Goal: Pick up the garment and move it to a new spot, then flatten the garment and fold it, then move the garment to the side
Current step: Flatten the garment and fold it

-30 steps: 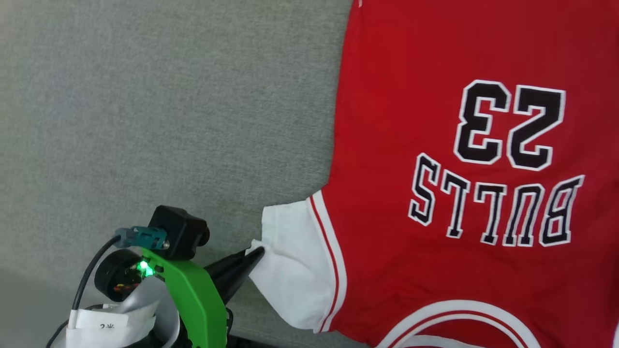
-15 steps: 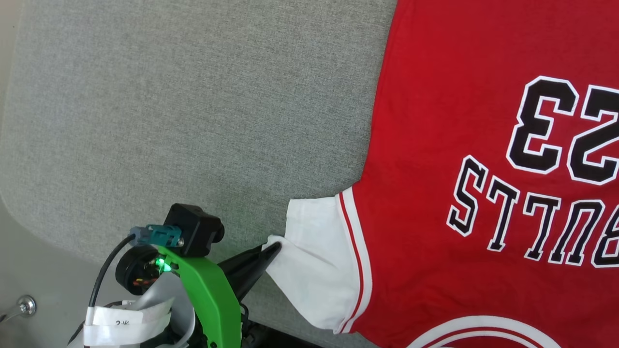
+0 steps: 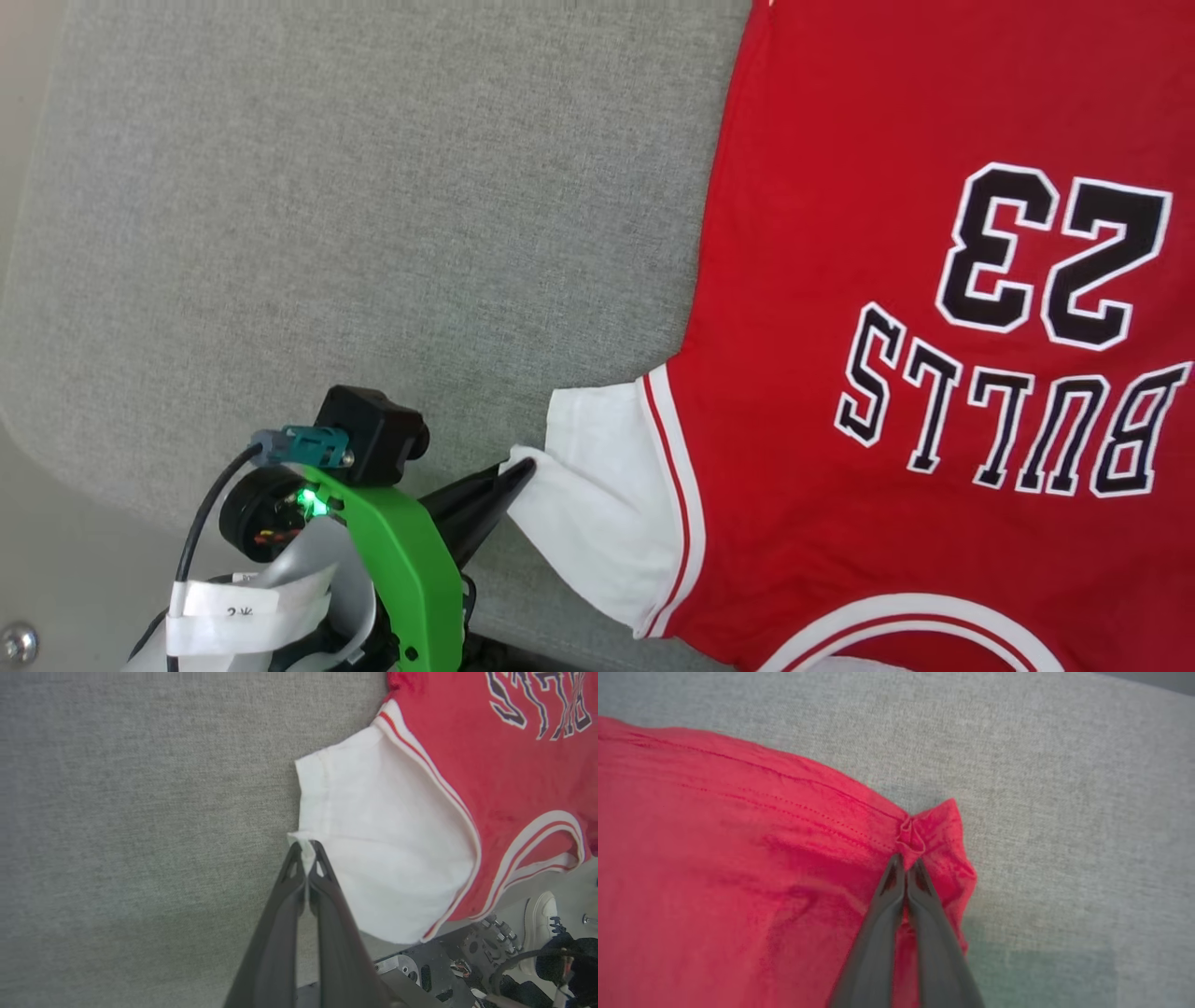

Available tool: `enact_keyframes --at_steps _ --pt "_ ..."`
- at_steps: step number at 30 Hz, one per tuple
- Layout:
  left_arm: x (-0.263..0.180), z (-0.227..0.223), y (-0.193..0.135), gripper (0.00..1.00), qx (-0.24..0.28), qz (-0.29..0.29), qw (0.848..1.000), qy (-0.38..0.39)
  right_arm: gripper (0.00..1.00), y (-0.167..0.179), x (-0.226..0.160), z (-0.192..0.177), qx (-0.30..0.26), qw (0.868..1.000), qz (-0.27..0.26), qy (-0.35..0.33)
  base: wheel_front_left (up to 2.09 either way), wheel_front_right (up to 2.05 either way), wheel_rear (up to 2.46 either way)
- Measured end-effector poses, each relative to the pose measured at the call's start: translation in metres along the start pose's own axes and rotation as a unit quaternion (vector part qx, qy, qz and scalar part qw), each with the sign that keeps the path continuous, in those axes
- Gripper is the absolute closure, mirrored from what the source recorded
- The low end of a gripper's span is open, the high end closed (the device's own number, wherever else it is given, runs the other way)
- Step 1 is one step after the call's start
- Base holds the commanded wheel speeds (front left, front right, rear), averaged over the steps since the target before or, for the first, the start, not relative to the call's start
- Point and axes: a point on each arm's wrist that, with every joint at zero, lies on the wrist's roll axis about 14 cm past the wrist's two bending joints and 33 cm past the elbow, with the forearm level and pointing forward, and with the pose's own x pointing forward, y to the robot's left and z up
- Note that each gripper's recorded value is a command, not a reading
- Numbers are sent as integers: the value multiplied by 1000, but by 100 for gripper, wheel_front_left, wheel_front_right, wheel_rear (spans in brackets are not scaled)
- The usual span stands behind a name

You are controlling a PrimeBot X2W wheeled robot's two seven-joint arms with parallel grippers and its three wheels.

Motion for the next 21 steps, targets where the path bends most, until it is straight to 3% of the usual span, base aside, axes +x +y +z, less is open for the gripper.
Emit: enact_keyframes --at_steps 9,21 --pt "-15 14 -14 100 10 -13 999 -40 100 -8 -41 -50 -7 1000 -7 5 0 0 0" --pt "-31 12 -38 100 -2 -47 997 -66 100 -34 -116 -129 45 999 -25 -8 0 0 0"
